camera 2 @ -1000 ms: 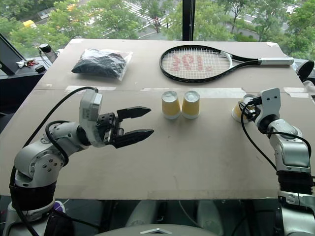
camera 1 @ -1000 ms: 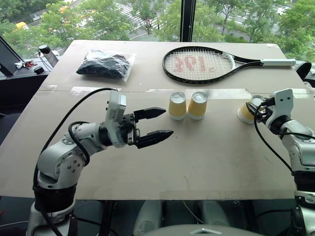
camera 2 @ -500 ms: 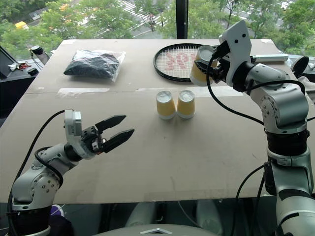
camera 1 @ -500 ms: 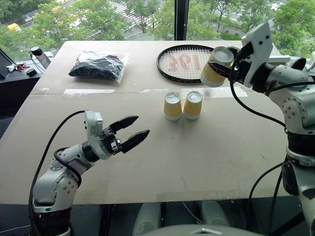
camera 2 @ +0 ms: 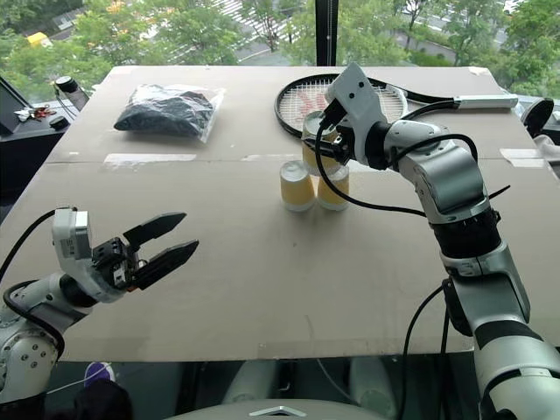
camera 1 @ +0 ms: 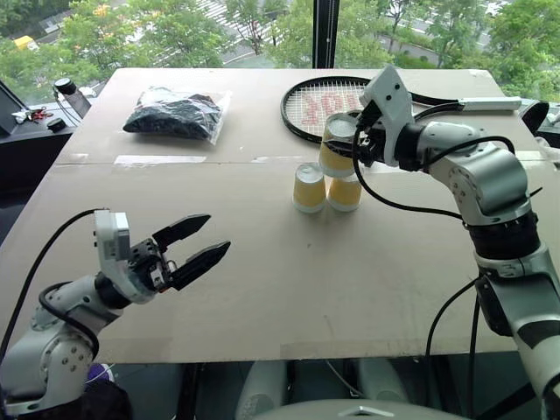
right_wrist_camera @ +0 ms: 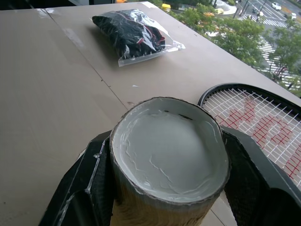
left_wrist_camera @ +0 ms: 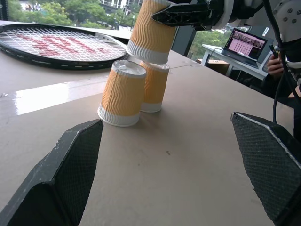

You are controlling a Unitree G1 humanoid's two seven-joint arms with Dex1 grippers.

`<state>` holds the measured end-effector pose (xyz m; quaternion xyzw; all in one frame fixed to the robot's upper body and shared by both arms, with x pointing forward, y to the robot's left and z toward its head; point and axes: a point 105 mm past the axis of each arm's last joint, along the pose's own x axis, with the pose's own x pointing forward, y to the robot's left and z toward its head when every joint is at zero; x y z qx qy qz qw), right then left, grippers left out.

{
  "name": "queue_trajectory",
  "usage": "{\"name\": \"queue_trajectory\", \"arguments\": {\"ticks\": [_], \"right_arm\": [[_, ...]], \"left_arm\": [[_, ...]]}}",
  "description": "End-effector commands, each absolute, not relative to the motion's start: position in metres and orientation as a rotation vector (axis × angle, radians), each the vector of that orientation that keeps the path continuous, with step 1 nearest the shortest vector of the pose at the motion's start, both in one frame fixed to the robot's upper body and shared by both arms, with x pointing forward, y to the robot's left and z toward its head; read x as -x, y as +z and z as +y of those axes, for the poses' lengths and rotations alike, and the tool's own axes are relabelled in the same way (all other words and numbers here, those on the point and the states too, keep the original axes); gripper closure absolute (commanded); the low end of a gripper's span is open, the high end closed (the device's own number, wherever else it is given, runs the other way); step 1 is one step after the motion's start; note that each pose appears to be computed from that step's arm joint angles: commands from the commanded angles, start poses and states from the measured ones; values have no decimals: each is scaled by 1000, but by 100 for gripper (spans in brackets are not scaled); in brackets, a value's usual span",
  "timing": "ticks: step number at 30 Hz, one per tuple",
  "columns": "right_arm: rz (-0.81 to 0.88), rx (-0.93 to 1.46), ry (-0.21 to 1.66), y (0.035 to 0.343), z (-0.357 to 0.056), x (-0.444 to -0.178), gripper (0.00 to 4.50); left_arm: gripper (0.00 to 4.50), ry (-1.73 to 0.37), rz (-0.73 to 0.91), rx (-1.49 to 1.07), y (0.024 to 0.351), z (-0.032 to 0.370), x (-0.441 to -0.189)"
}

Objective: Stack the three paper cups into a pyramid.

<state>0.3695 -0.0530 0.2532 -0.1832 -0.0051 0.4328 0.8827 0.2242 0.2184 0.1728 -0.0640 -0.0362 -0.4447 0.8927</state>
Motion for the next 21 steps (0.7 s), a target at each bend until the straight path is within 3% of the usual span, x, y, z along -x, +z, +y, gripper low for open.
{"name": "queue_trajectory", "arguments": {"ticks": [1,12,14,17,21], "right_arm": [[-74,409,915,267,-46,-362,217],[-18,420,941,250,-45,-361,217],[-21,430,934,248,-47,-363,114],[-49,448,930,253,-48,-361,14],[-105,458,912,266,-56,-357,14]], "left_arm": [[0,-954,-139,90,188,219,-216],[0,-921,-174,88,191,230,-219],[0,-923,-175,91,191,229,-220],[0,-924,-185,95,193,228,-222],[0,-929,-230,96,202,224,-226]]}}
